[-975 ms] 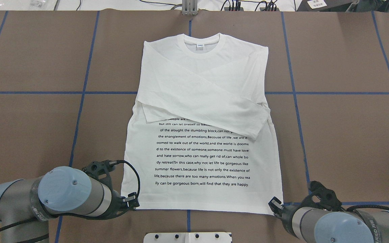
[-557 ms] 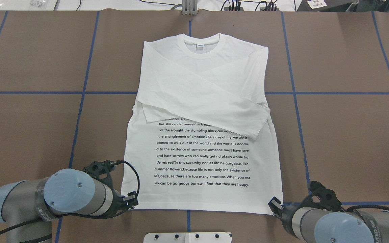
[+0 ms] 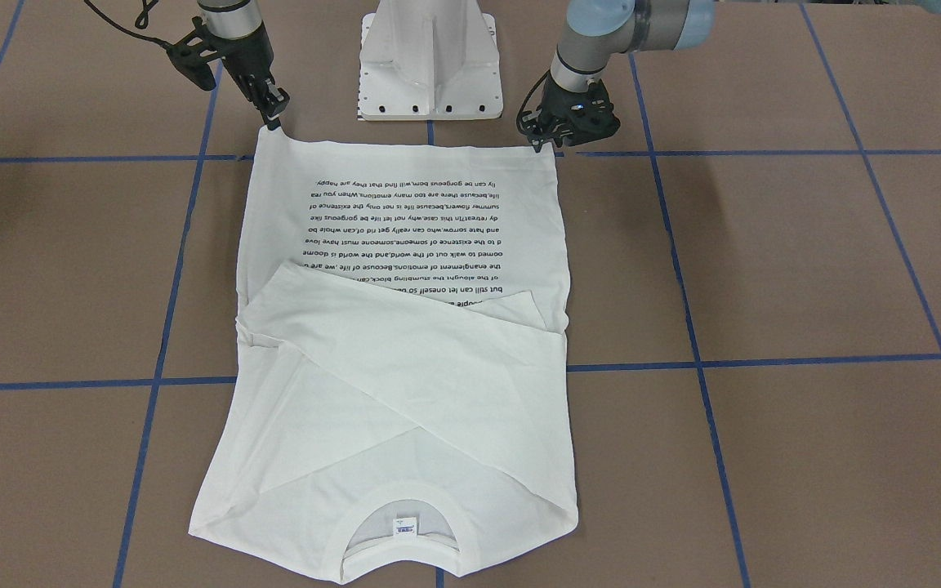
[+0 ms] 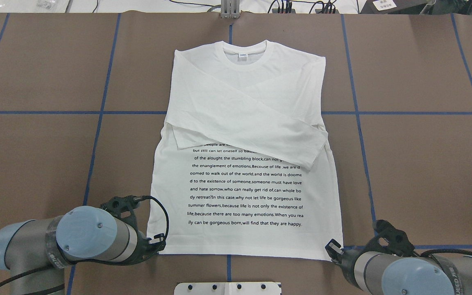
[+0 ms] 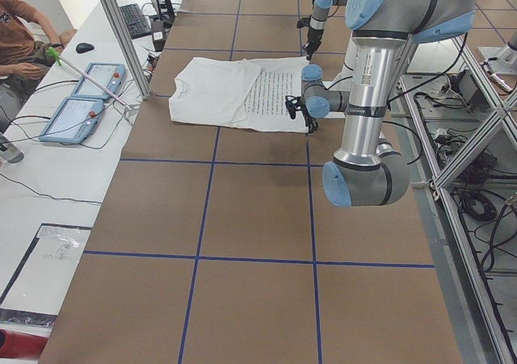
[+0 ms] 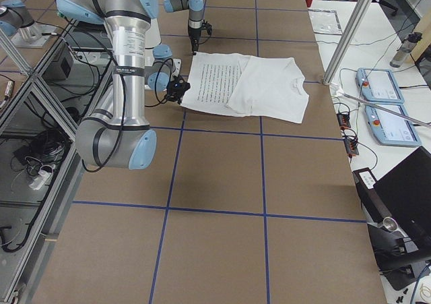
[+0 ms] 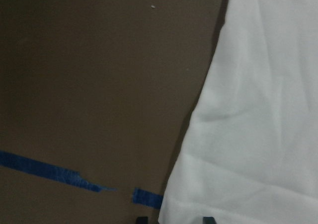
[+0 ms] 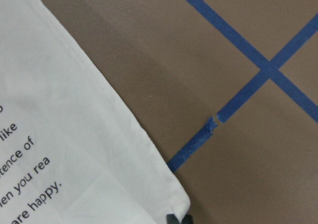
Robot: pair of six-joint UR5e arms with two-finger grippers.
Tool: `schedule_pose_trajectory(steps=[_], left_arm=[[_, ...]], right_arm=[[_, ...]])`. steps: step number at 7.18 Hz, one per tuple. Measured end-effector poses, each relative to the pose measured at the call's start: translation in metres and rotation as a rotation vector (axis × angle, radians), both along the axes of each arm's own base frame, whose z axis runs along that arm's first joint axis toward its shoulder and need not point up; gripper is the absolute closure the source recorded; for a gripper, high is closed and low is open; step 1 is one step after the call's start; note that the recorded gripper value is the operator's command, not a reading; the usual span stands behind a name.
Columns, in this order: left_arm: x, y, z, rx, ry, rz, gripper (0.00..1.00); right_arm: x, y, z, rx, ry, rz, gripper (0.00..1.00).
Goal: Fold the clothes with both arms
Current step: 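Grasp the hem corners with both grippers and lift them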
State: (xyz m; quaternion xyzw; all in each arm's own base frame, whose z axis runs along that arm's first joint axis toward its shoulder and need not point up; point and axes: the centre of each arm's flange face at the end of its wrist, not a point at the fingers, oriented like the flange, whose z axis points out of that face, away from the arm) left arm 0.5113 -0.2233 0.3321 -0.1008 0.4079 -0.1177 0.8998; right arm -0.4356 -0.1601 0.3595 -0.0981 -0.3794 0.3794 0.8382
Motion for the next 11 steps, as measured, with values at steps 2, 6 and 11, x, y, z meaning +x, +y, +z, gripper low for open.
schedule_pose_trajectory(steps=[2, 6, 11], left_arm=[[-0.002, -0.001, -0.003, 0.002, 0.005, -0.002, 1.00], [-0.058, 0.025, -0.036, -0.003, 0.065, 0.022, 1.00], [-0.088, 0.076, -0.068, -0.089, 0.126, 0.049, 1.00]], right_arm=[[0.000, 0.000, -0.001, 0.000, -0.002, 0.000, 1.00], [-0.001, 0.015, -0.009, 0.005, -0.019, -0.031, 1.00], [0.012, 0.033, -0.037, 0.011, -0.081, -0.067, 1.00]])
